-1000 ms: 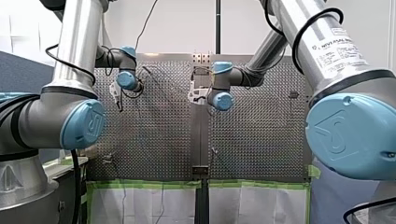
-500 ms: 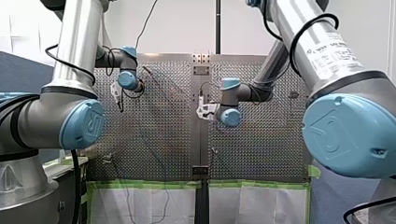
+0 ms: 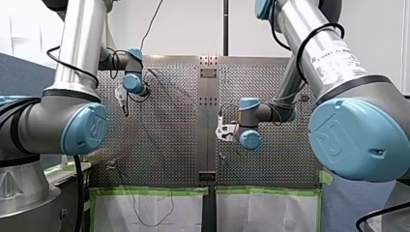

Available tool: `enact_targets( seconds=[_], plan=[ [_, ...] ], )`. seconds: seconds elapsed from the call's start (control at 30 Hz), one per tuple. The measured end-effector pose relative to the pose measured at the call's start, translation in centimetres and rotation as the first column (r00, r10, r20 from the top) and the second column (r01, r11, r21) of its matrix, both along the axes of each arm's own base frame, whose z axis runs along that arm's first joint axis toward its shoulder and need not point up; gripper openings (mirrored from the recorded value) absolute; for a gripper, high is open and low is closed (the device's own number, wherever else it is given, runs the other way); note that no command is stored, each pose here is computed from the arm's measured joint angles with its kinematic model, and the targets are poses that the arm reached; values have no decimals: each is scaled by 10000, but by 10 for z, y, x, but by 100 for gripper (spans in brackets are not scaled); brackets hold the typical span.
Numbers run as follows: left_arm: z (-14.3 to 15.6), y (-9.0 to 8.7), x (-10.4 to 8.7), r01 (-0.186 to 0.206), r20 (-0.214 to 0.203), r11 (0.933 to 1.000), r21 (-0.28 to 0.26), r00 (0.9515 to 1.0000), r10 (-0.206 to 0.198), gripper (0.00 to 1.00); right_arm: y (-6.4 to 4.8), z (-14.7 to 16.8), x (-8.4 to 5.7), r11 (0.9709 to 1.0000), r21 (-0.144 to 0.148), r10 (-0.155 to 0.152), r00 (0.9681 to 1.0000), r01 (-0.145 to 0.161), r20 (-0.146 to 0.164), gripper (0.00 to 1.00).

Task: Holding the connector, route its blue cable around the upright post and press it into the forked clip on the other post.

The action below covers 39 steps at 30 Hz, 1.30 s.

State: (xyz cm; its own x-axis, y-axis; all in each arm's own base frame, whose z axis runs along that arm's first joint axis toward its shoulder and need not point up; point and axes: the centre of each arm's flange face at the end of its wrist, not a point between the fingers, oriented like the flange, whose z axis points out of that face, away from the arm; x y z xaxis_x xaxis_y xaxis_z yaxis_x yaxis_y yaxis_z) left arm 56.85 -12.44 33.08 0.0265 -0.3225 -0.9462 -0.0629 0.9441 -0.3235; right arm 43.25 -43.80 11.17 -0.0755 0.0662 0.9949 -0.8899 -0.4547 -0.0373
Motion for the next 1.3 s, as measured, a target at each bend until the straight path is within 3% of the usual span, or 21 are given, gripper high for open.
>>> enact_targets(
  seconds=[0.3,0.63,0.93,1.3],
  plan=[
    [-4,0,-2,-11,-69,10000,67,10000,11,85,-13,-27,-26,9969,253,-740,9973,739,-8,0],
    [-4,0,-2,-14,-60,10000,70,10000,14,85,-17,-76,-52,9841,555,-1688,9856,1689,-69,0],
    [-4,1,-2,-135,-61,9999,71,9999,136,85,-13,-116,-66,9763,685,-2046,9787,2051,-148,0],
    [-4,2,-2,-162,-56,9998,71,9999,163,85,-8,-158,-72,9747,680,-2126,9770,2131,-152,0]
  ],
)
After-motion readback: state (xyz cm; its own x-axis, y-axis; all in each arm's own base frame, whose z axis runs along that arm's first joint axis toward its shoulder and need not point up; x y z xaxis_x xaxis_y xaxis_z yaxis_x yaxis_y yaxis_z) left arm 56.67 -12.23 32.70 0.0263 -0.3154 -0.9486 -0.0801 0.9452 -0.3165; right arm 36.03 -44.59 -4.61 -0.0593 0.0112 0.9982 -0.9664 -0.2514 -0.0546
